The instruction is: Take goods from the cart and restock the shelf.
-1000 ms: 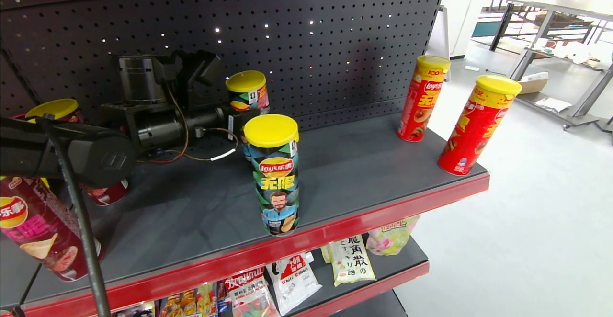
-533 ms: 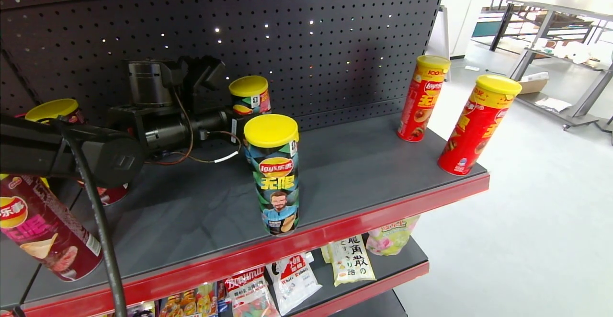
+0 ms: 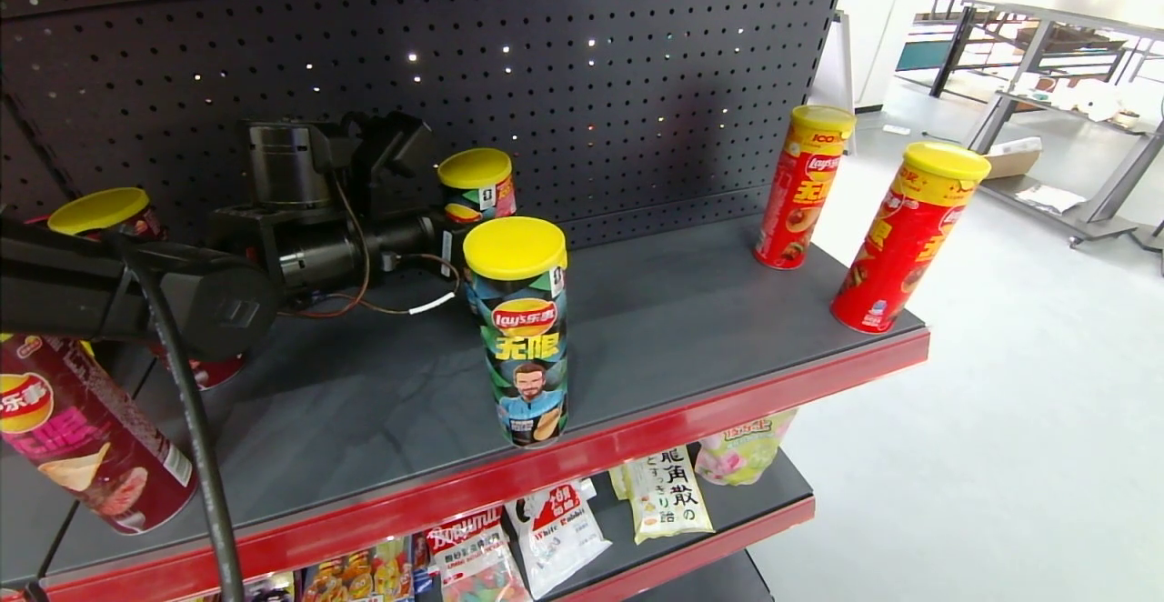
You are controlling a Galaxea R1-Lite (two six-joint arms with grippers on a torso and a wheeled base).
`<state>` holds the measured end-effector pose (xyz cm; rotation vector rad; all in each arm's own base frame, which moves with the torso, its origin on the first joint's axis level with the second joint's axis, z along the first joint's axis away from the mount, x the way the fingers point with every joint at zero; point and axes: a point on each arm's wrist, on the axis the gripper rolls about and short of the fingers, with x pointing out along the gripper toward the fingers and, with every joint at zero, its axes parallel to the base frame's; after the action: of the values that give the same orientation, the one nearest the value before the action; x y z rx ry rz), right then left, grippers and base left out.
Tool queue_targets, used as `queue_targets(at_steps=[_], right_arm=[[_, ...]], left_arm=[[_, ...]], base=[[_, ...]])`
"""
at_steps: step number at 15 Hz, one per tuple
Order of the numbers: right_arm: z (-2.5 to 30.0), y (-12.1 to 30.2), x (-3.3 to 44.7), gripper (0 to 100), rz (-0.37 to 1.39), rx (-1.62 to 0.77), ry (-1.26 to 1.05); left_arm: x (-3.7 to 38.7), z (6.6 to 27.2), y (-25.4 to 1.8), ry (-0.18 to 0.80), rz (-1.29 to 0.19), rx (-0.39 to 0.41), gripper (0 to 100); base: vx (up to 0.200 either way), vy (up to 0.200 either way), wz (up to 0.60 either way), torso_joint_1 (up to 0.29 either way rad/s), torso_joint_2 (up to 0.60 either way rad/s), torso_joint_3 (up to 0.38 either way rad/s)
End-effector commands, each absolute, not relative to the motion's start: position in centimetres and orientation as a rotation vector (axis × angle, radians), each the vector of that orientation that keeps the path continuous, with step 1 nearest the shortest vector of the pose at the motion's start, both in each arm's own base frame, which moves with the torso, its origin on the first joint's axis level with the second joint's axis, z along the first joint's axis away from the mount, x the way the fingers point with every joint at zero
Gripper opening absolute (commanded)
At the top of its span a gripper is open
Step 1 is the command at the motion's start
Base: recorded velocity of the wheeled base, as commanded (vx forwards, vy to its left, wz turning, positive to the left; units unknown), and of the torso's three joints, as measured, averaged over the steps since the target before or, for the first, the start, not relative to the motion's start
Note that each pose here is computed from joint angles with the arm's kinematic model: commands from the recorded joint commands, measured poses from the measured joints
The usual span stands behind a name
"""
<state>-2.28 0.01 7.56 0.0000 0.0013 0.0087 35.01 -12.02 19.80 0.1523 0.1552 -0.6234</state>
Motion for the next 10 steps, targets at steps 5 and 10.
queue_targets(at_steps=[5,10], right_arm=[[7.6,0.0,-2.3,100,0.009,0.0,0.002],[7.6,0.0,-2.3,100,0.009,0.0,0.0]], left_arm=[[34.6,20.3,-12.0,0.145,-0.624,0.154,100],[31.6,20.2,-10.7,0.178,-0.618,0.152,100]], base=[[0.0,0.0,0.0,0.0,0.0,0.0],[0.0,0.0,0.0,0.0,0.0,0.0]])
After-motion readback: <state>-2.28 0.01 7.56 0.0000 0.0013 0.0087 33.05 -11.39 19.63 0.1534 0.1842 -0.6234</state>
